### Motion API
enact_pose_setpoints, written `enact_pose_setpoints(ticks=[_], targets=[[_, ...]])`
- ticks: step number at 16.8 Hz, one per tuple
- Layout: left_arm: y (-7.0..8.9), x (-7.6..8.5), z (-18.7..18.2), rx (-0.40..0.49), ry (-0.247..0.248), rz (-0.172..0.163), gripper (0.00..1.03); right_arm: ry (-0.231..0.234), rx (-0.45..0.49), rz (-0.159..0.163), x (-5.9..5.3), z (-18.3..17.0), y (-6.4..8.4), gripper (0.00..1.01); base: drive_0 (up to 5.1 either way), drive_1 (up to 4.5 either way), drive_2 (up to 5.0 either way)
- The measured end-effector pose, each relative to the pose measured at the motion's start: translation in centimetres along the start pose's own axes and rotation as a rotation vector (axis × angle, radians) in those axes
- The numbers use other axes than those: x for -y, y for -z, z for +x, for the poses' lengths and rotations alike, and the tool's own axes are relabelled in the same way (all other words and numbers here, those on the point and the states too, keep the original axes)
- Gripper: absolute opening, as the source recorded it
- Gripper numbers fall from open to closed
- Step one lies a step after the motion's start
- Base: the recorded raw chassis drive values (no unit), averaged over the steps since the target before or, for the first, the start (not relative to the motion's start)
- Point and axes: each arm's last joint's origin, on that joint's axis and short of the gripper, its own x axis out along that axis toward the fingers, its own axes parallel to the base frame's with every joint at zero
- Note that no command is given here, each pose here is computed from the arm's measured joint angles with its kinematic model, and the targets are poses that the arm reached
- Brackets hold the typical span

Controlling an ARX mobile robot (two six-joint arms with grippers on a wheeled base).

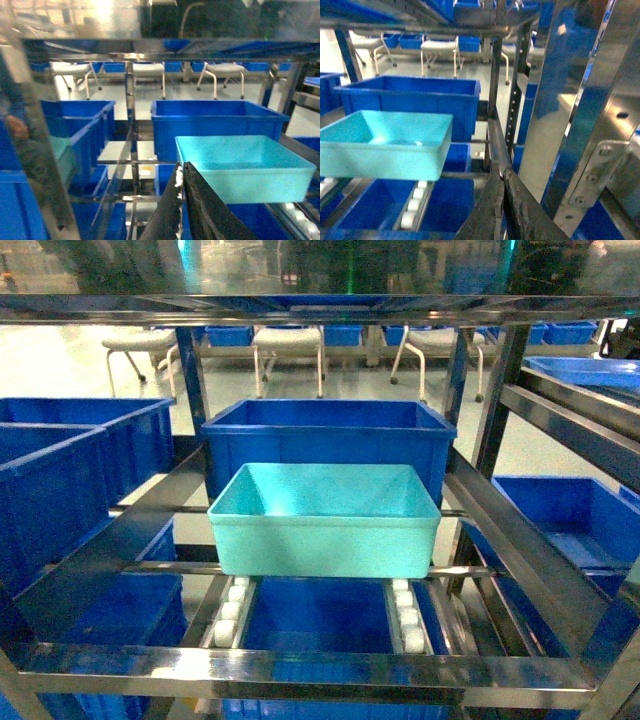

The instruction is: Organize blue bins on left shelf correctly

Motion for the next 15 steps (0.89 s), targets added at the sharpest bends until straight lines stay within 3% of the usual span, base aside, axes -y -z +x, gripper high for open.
enact_pose_setpoints(ticks=[1, 6, 10, 12, 15], targets=[[-0.4, -0.3, -0.3, 0.008, -0.018, 0.0, 0.02, 0.003, 0.029, 0.005, 0.3, -0.3, -0.6, 0.02, 0.0, 0.0, 0.0], [-1.2, -0.1, -1.4, 0.006, 0.002, 0.001, 0.02, 0.006, -0.013, 0.0, 1.0, -1.6, -0.8, 0.02, 0.0, 0.0, 0.0], [-1.8, -0.1, -2.5, 0.013, 0.002, 0.001, 0.02, -0.01, 0.036, 0.004, 1.9, -2.7, -1.9, 0.02, 0.0, 0.0, 0.0], [-2.1, -0.1, -2.9, 0.005, -0.001, 0.001, 0.02, 0.019, 0.023, 0.005, 2.6, -3.1, -1.8, 0.02, 0.0, 0.0, 0.0], [-2.2, -0.1, -3.7, -0.005, 0.001, 0.001, 0.02, 0.003, 0.041, 0.004, 2.5, -3.7, -2.1, 0.02, 0.0, 0.0, 0.0]])
